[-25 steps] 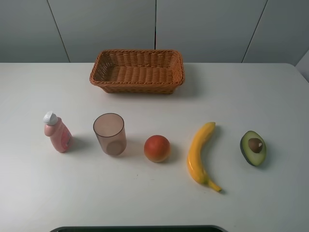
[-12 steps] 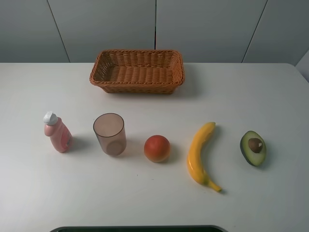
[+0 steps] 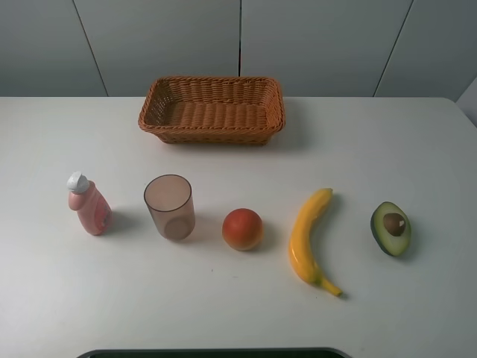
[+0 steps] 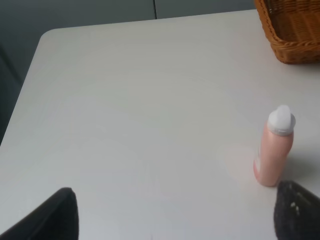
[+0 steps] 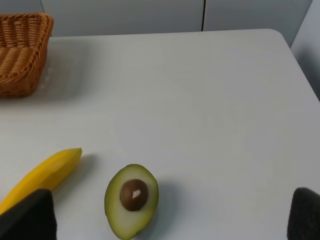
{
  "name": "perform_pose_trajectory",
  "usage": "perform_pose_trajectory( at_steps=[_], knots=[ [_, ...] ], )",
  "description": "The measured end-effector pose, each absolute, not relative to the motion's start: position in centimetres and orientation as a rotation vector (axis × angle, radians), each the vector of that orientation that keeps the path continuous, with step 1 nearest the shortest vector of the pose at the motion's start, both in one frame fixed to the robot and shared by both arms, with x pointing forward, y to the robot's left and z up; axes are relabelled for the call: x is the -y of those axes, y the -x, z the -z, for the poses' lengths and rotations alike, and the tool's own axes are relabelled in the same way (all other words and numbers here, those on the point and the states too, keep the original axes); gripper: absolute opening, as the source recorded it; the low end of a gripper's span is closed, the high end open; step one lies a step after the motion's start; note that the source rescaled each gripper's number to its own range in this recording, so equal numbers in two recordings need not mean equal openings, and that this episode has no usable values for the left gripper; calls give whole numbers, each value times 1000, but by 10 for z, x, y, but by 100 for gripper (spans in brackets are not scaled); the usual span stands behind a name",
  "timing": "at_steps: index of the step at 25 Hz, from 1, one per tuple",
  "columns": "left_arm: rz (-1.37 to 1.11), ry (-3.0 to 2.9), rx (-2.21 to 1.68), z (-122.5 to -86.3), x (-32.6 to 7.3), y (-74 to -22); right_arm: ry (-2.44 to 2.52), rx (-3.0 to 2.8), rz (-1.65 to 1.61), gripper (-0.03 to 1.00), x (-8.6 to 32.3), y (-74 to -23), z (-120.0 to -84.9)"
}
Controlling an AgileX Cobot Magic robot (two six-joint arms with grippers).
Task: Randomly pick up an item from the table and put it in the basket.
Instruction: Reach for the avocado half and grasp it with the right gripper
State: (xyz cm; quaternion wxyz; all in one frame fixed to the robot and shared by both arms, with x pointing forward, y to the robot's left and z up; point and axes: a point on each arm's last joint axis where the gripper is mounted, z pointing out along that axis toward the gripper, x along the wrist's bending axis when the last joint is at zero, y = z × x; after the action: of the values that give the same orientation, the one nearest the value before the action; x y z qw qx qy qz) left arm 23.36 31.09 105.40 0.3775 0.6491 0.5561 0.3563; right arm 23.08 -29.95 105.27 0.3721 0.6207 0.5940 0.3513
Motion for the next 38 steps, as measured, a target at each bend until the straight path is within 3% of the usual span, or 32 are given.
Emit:
perform_pose_trajectory(
  at_steps=[8,13,19,22,29,38],
  knots=[
    [-911,-1659,-1422,-1054,-311,-234,-1588,-1519,-904,99,300,-231,-1053],
    [-911,-1659,-1422,-1054,-311,-234,-1540,-1471,-896,99,303,-236,-1088],
    [-911,-1659,-1422,-1054,-311,-234,-1637,-1597,-767,99,306,-308,-1149],
    [-911,-1659,-1422,-1054,-311,-234,-1740,-1701,-717,99,305,-363,-1157],
    [-911,-1659,-1422,-1054,-311,-234,-2017,-1919,-512,99,303,-467,-1098],
    [-911,-1659,-1422,-1054,-311,-234,-2282,-2074,-249,99,301,-499,-982]
  ],
)
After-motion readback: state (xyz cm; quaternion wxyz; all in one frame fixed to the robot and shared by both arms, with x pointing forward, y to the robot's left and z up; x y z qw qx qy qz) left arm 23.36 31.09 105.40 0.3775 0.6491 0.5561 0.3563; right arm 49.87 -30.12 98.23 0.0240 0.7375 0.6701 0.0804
